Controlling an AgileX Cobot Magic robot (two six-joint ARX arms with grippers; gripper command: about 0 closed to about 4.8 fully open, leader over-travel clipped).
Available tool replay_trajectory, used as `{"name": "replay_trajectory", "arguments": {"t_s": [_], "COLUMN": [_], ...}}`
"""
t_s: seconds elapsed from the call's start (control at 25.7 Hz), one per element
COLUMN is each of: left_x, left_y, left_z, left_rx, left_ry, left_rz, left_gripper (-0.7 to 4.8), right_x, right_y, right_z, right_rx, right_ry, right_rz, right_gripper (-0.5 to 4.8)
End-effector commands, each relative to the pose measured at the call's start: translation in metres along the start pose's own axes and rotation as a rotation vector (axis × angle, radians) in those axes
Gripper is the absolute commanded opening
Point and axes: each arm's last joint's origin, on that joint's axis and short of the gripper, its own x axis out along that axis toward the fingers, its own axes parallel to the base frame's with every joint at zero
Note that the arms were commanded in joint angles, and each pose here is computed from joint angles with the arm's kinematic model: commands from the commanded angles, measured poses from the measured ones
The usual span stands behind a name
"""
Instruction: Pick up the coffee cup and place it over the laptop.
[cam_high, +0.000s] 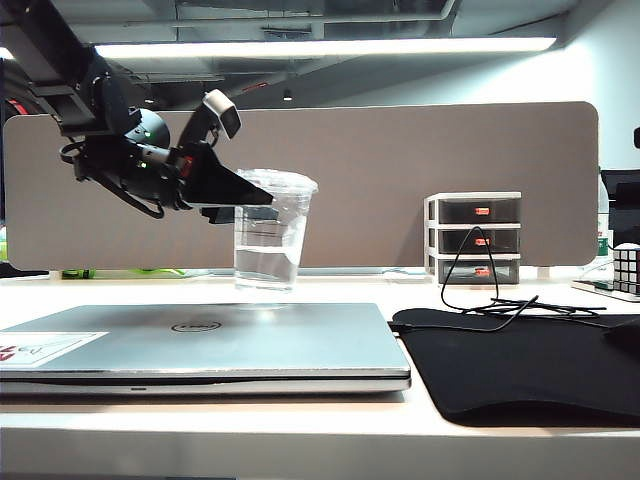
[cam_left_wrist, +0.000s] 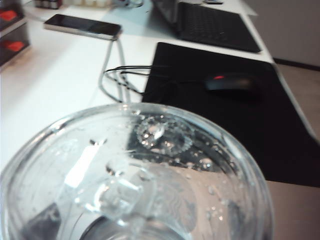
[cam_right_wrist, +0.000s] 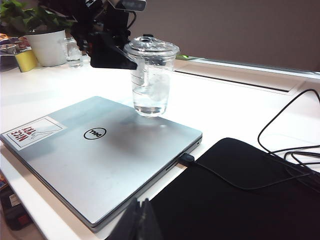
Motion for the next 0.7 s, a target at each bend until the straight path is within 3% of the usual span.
{"name": "replay_trajectory", "arguments": {"t_s": [0.04, 0.47, 0.7], "left_x": [-0.007, -0.018, -0.02], "left_y": [-0.012, -0.052, -0.063], "left_z": [0.002, -0.006, -0.012], "left_rx": [0.013, 0.038, 0.044], "left_ry": [-0.056, -0.117, -0.16], "left_rz": [-0.071, -0.16, -0.164], "left_gripper": [3.97, 3.62, 3.62], "right_x": [0.0, 0.0, 0.0], "right_y": [0.0, 0.001, 0.001], "right_z": [-0.001, -0.001, -0.001], "right_rx": [0.0, 0.0, 0.0], "right_ry": [0.0, 0.0, 0.0], "right_rz": [0.005, 0.025, 0.026], "right_gripper": [-0.06, -0.06, -0.06]}}
